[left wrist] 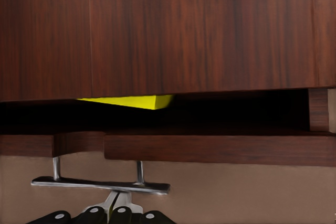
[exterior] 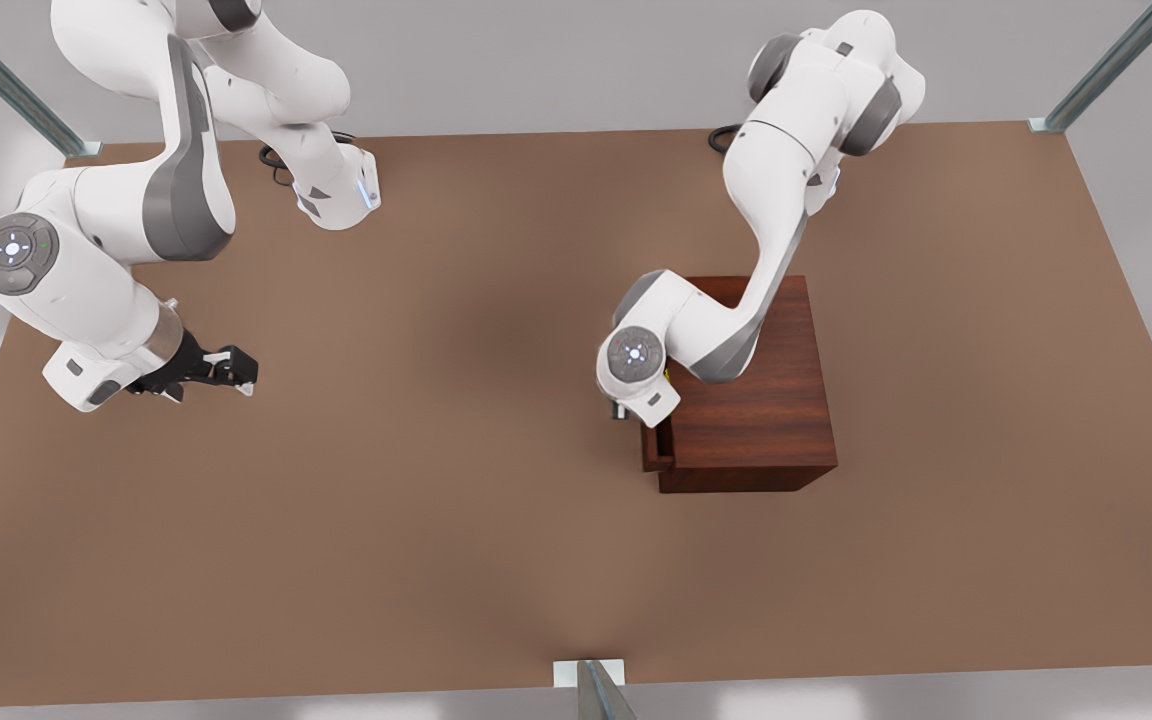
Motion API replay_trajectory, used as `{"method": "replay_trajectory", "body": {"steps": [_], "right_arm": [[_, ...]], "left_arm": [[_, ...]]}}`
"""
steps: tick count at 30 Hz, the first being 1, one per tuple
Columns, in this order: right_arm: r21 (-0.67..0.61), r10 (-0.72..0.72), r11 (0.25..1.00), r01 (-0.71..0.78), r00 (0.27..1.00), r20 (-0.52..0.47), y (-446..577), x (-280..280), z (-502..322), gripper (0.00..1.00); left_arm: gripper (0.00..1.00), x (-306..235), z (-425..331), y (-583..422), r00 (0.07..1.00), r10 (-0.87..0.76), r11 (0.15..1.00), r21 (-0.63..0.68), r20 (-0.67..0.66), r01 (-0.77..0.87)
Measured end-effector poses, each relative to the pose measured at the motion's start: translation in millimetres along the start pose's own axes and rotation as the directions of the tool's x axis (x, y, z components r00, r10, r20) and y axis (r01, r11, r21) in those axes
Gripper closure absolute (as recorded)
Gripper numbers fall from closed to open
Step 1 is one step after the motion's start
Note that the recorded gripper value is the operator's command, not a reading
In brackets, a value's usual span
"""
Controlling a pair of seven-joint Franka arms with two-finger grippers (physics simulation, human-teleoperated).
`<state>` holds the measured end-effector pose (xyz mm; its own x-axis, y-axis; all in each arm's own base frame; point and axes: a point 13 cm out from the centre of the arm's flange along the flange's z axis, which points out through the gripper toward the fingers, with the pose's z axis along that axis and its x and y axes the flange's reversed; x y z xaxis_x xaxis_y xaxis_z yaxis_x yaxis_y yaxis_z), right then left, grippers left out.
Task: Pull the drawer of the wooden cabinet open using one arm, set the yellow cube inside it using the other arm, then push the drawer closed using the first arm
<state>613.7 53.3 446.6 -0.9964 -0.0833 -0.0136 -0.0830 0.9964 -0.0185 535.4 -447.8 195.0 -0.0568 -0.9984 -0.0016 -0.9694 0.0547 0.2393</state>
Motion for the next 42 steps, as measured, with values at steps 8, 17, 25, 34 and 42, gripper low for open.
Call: {"method": "replay_trajectory", "body": {"steps": [8,17,25,34,42], "right_arm": [[0.000,-0.015,1.000,0.015,1.000,0.001,1.2,0.2,-0.6,0.00],[-0.001,-0.026,1.000,0.026,1.000,-0.001,2.9,0.6,-0.7,0.00],[-0.001,-0.032,0.999,0.032,0.999,-0.002,4.5,1.1,-0.6,0.00],[-0.001,-0.034,0.999,0.034,0.999,-0.003,4.1,1.3,-0.5,0.00],[-0.001,-0.035,0.999,0.035,0.999,-0.004,4.2,1.4,-0.5,0.00]], "left_arm": [[0.79,-17.1,1.4,0.2,1.000,0.020,0.999,-0.027,0.018,-0.020],[0.06,-12.8,-26.9,11.2,0.998,0.066,0.998,-0.011,-0.001,-0.066],[0.00,-142.6,-177.6,-26.5,0.994,0.050,0.991,0.127,-0.096,-0.038],[0.00,-340.6,-284.4,-6.5,0.896,0.438,0.863,0.243,0.073,-0.442],[0.00,-339.2,-281.7,-3.2,0.625,0.758,0.606,0.154,0.187,-0.780]]}}
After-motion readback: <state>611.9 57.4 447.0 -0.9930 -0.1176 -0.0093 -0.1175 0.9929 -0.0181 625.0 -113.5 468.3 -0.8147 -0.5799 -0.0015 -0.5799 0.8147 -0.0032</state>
